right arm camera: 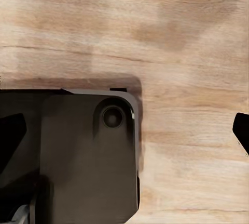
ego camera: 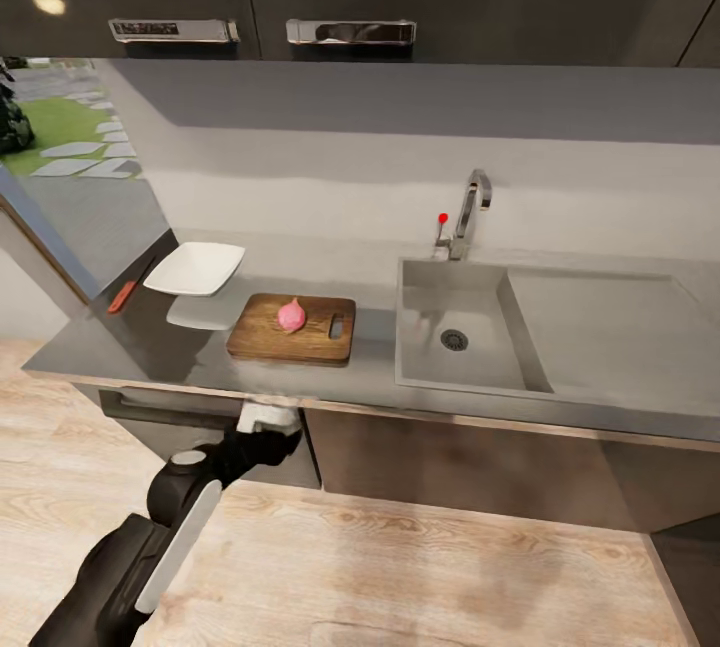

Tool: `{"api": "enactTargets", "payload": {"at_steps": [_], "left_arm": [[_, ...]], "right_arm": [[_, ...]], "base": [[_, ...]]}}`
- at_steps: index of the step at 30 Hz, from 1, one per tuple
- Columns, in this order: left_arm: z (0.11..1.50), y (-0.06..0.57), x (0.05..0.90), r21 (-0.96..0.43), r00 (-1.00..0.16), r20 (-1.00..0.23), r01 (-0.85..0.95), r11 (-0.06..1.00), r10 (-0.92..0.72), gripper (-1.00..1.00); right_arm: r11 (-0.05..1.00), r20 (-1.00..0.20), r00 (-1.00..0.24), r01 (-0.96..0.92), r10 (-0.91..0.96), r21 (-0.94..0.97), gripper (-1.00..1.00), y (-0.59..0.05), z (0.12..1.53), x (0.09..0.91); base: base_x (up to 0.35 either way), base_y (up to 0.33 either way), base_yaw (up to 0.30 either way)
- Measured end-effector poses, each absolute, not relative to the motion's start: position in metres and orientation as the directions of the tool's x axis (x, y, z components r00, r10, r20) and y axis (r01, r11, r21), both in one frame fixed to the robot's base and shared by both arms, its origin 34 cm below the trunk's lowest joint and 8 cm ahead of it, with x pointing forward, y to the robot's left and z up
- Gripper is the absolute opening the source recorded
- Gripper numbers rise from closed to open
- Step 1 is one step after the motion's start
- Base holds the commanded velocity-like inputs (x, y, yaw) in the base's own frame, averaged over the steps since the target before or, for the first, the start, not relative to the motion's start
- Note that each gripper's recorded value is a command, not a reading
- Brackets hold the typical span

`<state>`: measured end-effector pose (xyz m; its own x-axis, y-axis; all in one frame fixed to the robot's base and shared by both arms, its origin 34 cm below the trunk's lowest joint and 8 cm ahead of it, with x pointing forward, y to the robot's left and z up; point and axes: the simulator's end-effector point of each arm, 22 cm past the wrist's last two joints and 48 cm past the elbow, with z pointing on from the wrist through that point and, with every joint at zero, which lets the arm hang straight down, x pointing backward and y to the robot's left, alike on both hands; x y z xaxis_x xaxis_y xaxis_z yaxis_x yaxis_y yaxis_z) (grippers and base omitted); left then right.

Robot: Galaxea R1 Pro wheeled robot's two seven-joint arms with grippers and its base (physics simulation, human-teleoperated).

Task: In the kitchen, take the Vidalia onion out of the sink, dice it on the chopping board with the paring knife, put the diced onion into the bowl on the countertop, then place both the paring knife and the chopping board into the sink.

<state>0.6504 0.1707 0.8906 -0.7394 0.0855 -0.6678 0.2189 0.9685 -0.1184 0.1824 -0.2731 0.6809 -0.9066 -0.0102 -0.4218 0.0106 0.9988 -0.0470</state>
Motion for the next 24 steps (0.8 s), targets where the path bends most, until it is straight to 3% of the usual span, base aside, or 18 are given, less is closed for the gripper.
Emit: {"api": "enactTargets", "payload": {"at_steps": [10,18,24], "left_arm": [[0.843,0.210,0.558,-0.113,-0.682,-0.730,0.178,0.978,0.039,1.00],[0.837,0.249,0.419,-0.117,-0.613,-0.790,0.167,0.979,0.010,1.00],[0.820,0.272,0.367,-0.098,-0.641,-0.767,0.131,0.987,0.009,1.00]], "right_arm": [[0.999,-0.488,-0.873,0.012,-0.009,-0.040,1.00,-0.270,0.691,0.215],[0.999,-0.536,-0.844,0.014,-0.009,-0.039,1.00,-0.269,0.695,0.250],[0.998,-0.576,-0.817,0.030,-0.006,-0.054,1.00,-0.273,0.695,0.284]], "base": [[0.000,0.000,0.000],[0.000,0.000,0.000],[0.000,0.000,0.000]]}}
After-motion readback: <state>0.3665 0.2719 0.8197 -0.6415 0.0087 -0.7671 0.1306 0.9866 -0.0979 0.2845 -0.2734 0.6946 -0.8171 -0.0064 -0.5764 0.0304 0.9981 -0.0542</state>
